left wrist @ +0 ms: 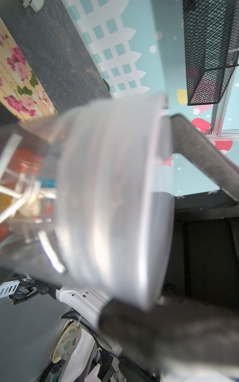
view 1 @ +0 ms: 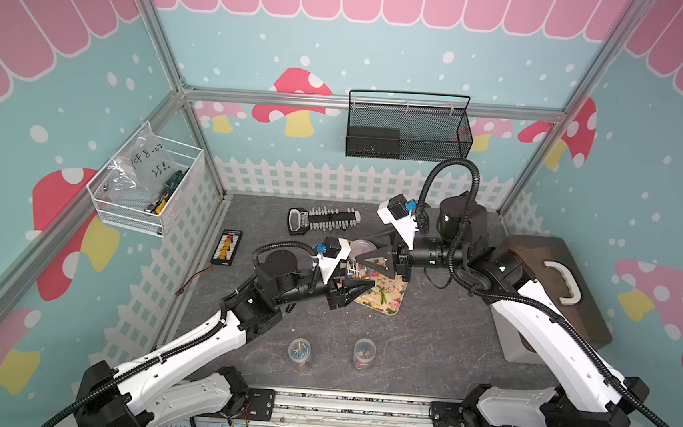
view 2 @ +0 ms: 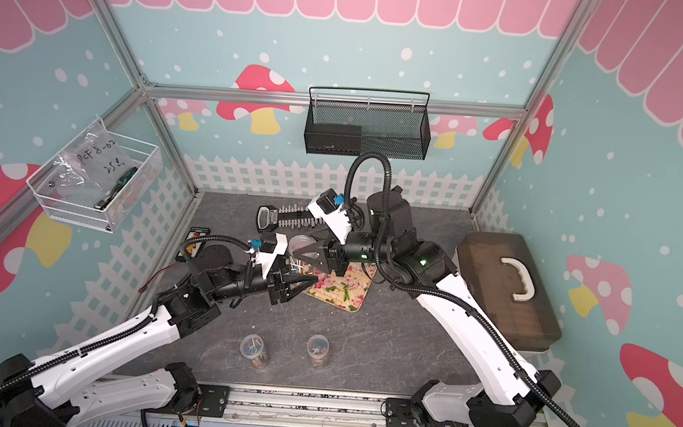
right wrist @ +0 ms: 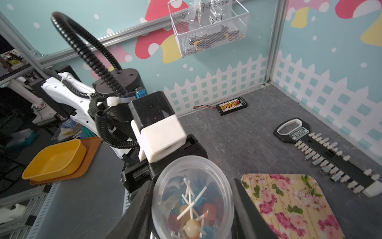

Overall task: Pour the candies out of the jar
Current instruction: Unscrew the lid from the jar.

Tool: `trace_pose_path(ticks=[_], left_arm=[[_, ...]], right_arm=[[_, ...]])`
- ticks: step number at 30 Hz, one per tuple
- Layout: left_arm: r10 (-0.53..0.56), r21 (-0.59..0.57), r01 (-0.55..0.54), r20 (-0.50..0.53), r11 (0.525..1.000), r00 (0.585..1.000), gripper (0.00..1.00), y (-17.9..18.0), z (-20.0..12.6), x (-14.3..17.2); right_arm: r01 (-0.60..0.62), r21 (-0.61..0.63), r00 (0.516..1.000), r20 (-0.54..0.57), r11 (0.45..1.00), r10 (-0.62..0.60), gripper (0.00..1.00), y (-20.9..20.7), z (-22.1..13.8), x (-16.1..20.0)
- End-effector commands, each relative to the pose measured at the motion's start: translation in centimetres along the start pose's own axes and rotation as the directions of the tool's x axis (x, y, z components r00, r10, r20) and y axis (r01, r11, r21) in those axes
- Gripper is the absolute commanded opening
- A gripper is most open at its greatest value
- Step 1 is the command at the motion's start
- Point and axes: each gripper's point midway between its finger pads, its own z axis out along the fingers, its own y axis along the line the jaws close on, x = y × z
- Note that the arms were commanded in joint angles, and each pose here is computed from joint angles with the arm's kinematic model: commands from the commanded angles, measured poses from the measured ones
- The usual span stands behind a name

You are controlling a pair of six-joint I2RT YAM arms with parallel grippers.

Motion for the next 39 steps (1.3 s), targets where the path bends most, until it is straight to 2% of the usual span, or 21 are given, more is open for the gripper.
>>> trace_pose_path(ticks=[1,4,8,9,11,13,17,20,23,28,39], left_arm=[[-0.022,0.015,0.022,-0.020,1.000,1.000,0.39,-0.4,-0.1,-0.4],[-0.026,0.029,0.026,-0.019,0.999,0.999,0.39,-0.7,-0.2,-0.6],[-0.025,0.030,0.026,-0.025,0.999,0.999,0.39,-0.8,-0.3,-0.6],[-0.022,0.026,0.022,-0.021,0.999,1.000,0.39,-0.7,-0.3,-0.7],[-0.020,0.011,0.020,-0.014,1.000,1.000,0.39,-0.4,-0.2,-0.8],[-0.017,-0.001,0.017,-0.007,1.000,1.000,0.39,-0.1,-0.1,-0.8],[-0.013,-0.017,0.013,-0.011,1.000,1.000,0.39,0.4,0.2,-0.3],[-0.014,-0.024,0.014,0.000,1.000,1.000,0.39,0.7,0.5,-0.2],[-0.013,-0.028,0.013,0.007,1.000,1.000,0.39,1.0,0.8,-0.2],[-0.011,-0.032,0.011,0.002,0.999,1.000,0.39,1.3,1.3,0.0],[-0.019,-0.029,0.019,-0.006,0.999,1.000,0.39,1.4,1.5,0.3]], right_arm=[[0.295,-0.177,0.952,0.142,0.939,-0.272,0.31,3.5,-2.3,-3.1],[0.306,-0.237,0.948,0.164,0.922,-0.273,0.30,3.7,-2.5,-3.5],[0.291,-0.253,0.953,0.155,0.923,-0.259,0.31,3.1,-2.0,-3.4],[0.287,-0.253,0.955,0.152,0.924,-0.255,0.35,3.0,-1.9,-3.4],[0.280,-0.232,0.957,0.141,0.932,-0.252,0.52,2.6,-1.8,-3.3],[0.269,-0.181,0.961,0.121,0.946,-0.251,0.64,2.0,-1.9,-3.1],[0.239,-0.075,0.969,0.087,0.968,-0.232,0.75,1.4,-2.7,-2.7],[0.157,0.067,0.985,0.063,0.985,-0.162,0.77,-0.2,-3.5,-2.4],[0.028,0.182,0.997,0.063,0.983,-0.040,0.76,-2.1,-3.9,-1.9],[-0.104,0.182,0.992,0.092,0.978,0.088,0.75,-2.5,-3.2,-1.3],[-0.146,0.169,0.989,0.041,0.975,0.141,0.71,-2.8,-0.9,0.2]])
